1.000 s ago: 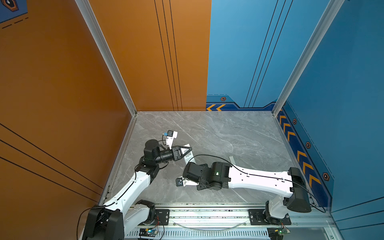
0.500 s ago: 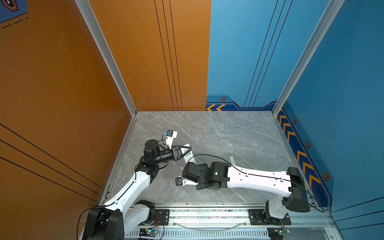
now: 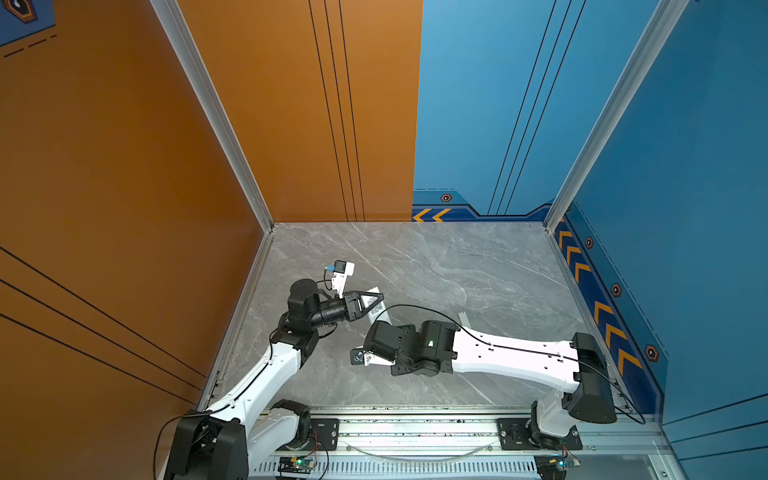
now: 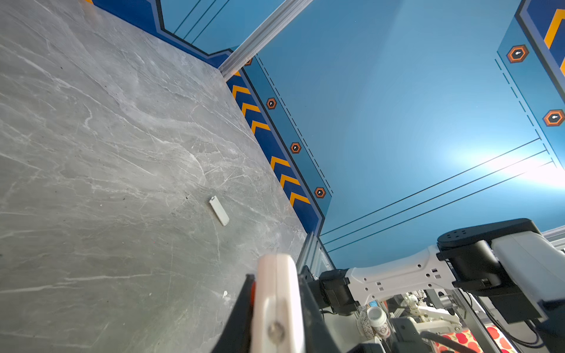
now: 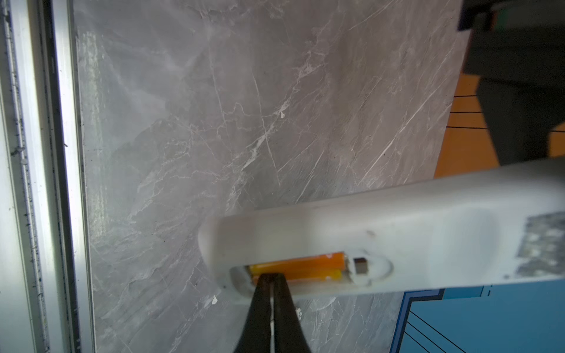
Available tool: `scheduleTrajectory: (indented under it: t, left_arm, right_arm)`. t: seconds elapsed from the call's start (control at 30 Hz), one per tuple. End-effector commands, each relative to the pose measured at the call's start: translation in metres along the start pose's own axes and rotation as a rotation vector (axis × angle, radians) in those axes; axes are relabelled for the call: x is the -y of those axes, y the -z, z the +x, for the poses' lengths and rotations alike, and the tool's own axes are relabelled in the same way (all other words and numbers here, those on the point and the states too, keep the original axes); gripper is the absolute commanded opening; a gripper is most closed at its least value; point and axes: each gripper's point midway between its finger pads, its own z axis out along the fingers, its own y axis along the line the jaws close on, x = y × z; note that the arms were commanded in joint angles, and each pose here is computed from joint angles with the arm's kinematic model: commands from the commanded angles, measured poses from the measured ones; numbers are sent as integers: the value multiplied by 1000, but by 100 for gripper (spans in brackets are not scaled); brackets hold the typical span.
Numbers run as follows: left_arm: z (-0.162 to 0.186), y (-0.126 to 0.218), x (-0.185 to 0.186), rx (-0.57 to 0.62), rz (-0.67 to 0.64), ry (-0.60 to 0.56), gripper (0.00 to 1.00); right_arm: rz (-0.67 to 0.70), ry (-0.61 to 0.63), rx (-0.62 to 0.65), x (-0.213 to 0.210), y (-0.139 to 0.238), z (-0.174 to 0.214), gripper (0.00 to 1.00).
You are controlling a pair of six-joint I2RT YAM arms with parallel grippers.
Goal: Load the batteries into the remote control
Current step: 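Lift the right gripper off the seated batteries and draw it back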
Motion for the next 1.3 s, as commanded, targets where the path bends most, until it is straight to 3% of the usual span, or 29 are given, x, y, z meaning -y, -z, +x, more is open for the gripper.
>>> scheduleTrajectory:
  t: [0.0, 0.63, 1.27]
  left_arm:
    - [18, 1, 35, -123, 133, 45, 0]
    - [16, 2, 30, -114, 121, 55, 0]
    - [3, 11, 4, -47, 40, 98, 0]
  right_arm:
    - [115, -93, 10, 33, -9, -6, 0]
    - [101, -96, 51, 28, -1, -8, 0]
    - [49, -160, 213, 17, 40, -16, 0]
